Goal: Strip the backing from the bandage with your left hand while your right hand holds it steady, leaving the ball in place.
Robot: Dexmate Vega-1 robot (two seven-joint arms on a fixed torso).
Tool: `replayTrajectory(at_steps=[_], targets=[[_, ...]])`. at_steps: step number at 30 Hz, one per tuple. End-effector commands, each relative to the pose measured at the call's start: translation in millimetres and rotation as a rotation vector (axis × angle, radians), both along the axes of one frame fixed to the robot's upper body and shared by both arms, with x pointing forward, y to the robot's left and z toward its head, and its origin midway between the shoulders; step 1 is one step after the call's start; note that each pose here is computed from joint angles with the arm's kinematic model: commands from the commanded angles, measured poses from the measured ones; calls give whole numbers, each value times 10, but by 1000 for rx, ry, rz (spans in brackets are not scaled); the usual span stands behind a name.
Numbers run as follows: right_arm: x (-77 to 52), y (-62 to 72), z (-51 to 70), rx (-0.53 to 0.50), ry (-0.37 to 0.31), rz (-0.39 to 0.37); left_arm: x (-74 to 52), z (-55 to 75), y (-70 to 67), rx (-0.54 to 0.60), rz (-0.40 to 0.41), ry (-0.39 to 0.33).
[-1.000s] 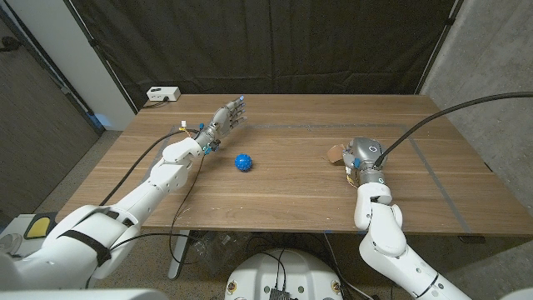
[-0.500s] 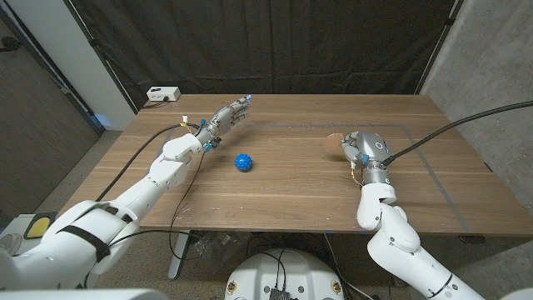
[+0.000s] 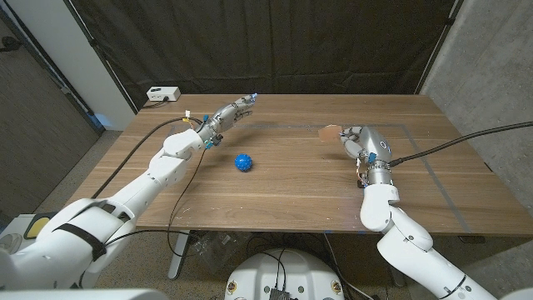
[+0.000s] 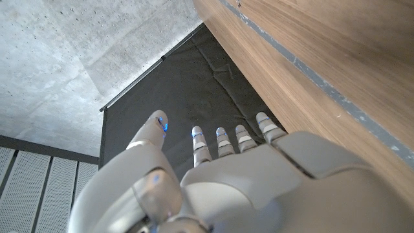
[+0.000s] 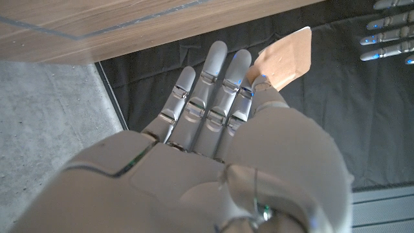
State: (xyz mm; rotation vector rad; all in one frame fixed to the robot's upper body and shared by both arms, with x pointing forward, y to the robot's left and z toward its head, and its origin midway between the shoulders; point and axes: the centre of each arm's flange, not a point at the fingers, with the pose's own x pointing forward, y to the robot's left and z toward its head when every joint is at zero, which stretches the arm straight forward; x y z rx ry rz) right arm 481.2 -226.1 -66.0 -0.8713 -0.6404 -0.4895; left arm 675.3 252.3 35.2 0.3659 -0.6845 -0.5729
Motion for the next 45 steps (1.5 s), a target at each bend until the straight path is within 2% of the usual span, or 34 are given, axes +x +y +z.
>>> replayTrajectory(at_steps=[1, 7, 24, 34, 45], targets=[[-49, 2, 17, 109, -42, 194, -128, 131, -114, 69, -17, -60], [-54, 35, 39, 141, -53, 294, -166, 216, -218, 85, -51, -80], [-51, 69, 15, 224, -112, 460, -296, 408, -569, 162, -141, -149], [-15, 97, 13, 264, -142, 577, -375, 478, -748, 212, -217, -153], [-16, 122, 42, 254, -170, 595, -403, 567, -946, 242, -277, -159]])
